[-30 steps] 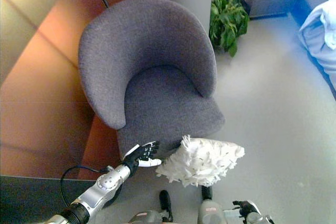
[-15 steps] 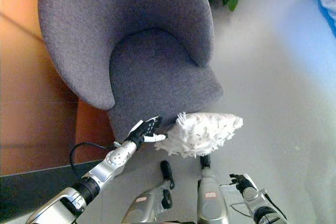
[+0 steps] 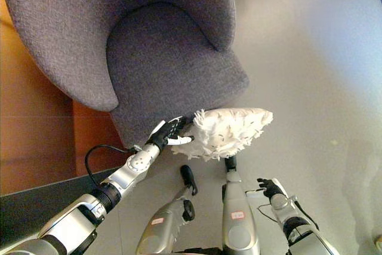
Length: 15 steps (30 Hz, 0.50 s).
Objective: Pick up the pillow and put it on the sofa.
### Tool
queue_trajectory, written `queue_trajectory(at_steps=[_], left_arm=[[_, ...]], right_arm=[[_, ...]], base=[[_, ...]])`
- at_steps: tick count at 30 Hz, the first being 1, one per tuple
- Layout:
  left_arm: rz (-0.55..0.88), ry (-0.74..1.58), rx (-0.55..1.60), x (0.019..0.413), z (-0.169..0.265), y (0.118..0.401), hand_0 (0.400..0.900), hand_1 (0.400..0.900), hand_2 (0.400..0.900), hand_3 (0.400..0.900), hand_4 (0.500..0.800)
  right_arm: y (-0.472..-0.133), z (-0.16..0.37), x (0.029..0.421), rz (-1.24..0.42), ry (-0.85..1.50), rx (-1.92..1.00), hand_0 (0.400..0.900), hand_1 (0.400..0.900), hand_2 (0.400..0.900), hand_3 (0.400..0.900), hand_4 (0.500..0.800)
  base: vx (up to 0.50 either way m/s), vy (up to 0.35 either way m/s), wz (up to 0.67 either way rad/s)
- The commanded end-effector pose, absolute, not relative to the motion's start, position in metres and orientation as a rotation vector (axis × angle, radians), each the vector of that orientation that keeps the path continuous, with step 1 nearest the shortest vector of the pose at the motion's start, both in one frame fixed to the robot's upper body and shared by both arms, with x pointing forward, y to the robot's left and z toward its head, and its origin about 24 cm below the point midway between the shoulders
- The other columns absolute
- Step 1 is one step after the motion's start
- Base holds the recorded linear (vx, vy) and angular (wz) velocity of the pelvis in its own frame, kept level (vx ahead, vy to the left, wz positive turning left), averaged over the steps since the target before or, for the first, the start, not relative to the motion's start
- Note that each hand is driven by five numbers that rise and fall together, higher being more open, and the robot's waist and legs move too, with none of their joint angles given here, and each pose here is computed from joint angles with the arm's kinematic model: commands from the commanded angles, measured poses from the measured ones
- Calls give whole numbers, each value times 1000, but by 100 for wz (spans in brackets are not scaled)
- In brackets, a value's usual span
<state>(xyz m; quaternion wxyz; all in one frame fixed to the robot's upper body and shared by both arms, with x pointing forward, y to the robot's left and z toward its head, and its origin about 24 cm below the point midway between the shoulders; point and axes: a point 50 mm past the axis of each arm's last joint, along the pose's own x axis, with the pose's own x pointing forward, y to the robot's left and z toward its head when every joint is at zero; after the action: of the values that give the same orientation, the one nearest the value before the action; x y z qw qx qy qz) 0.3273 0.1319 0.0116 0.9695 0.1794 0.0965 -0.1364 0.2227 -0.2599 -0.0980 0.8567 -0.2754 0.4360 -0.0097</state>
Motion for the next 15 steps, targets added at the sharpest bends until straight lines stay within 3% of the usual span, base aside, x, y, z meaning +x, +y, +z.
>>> queue_trajectory(at_steps=[1, 15], left_arm=[[-239, 18, 352, 348, 50, 127, 900, 900, 900, 900, 800], [-116, -74, 439, 369, 77, 130, 900, 900, 900, 900, 800]], right_arm=[[-250, -96, 229, -2, 893, -563, 900, 900, 900, 900, 800], [-233, -87, 246, 12, 826, -537, 900, 900, 900, 900, 800]], base=[[-21, -21, -8], [-22, -29, -5]])
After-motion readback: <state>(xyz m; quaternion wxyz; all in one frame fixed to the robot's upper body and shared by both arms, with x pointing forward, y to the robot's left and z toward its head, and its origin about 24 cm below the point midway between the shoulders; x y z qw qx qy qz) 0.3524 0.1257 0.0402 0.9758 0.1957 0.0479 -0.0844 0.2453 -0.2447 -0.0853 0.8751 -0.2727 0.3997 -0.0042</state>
